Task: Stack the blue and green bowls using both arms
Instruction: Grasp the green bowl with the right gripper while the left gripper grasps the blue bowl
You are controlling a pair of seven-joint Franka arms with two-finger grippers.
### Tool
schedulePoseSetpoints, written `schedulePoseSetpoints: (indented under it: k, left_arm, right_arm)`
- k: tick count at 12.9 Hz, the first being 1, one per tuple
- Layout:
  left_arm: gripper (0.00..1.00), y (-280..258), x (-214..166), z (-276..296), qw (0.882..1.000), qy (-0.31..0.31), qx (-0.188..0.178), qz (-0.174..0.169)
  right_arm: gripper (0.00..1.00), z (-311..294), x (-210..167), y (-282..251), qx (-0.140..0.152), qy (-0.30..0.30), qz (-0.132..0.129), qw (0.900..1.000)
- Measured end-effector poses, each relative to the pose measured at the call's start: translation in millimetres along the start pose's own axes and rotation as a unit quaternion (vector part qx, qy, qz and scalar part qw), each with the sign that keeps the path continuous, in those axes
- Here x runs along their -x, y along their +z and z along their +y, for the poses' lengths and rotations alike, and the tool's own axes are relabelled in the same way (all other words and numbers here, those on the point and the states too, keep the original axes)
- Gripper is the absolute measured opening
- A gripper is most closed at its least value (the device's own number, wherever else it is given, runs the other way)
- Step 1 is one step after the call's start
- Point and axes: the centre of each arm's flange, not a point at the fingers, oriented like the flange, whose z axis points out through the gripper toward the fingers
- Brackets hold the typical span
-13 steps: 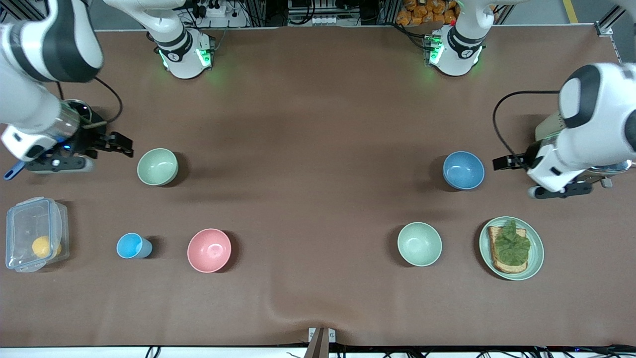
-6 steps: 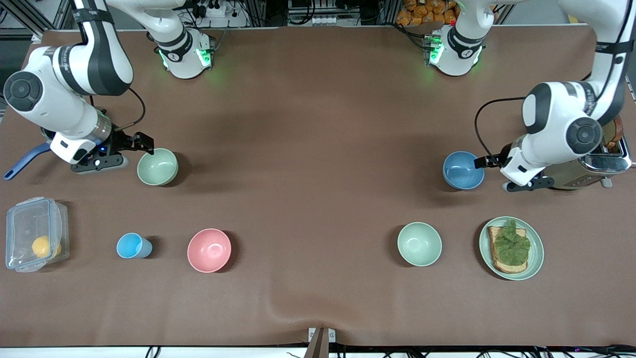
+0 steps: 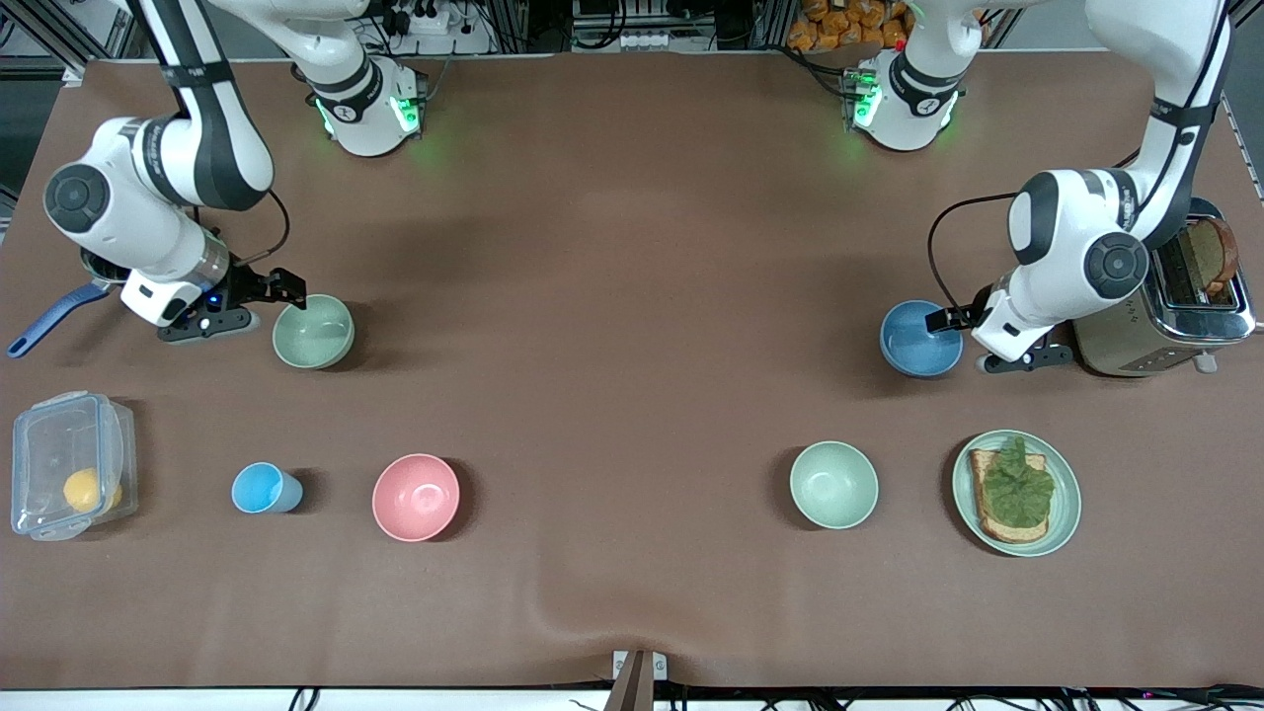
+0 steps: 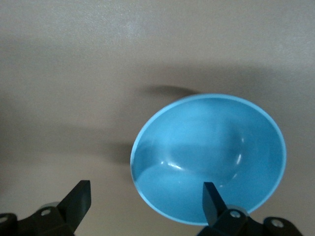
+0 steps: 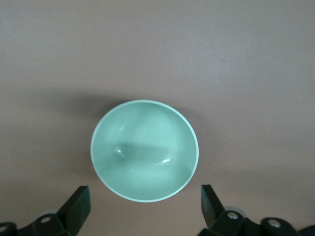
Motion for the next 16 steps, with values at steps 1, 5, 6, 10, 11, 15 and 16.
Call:
schedulePoseSetpoints:
  k: [1, 5, 6, 10, 11, 15, 16]
  left_arm:
    - [1.00, 4.8, -0.5, 0.1, 1.000, 0.000, 0.000, -0.003]
    - [0.93, 15.9, -2.9, 0.2, 1.000, 0.000, 0.000, -0.004]
    - [0.86, 17.4, -3.1, 0.2, 1.000, 0.000, 0.000, -0.005]
    - [0.74, 26.3, -5.1, -3.2, 1.000, -0.004, 0.000, -0.007]
    - [0.73, 28.4, -6.0, -4.9, 1.000, -0.006, 0.001, -0.006]
    - [0.56, 31.9, -7.7, -8.6, 1.000, -0.009, 0.002, -0.005]
    - [0.55, 32.0, -7.9, -8.9, 1.000, -0.010, 0.002, -0.005]
  right_arm:
    - [0.98, 4.5, -0.3, 7.5, 0.000, -0.004, 0.002, 1.000]
    - [0.93, 36.7, 9.8, 47.8, -0.006, -0.021, 0.009, 1.000]
    - [0.92, 42.3, 11.4, 57.3, -0.012, -0.017, 0.007, 1.000]
    - [0.69, 42.5, 12.6, 80.8, -0.035, 0.007, 0.000, 0.999]
    - [0.69, 42.7, 12.3, 83.2, -0.035, 0.008, 0.000, 0.999]
    - [0.41, 44.0, 10.9, 94.2, -0.033, 0.011, 0.005, 0.999]
    - [0.27, 44.0, 11.0, 95.6, -0.033, 0.011, 0.004, 0.999]
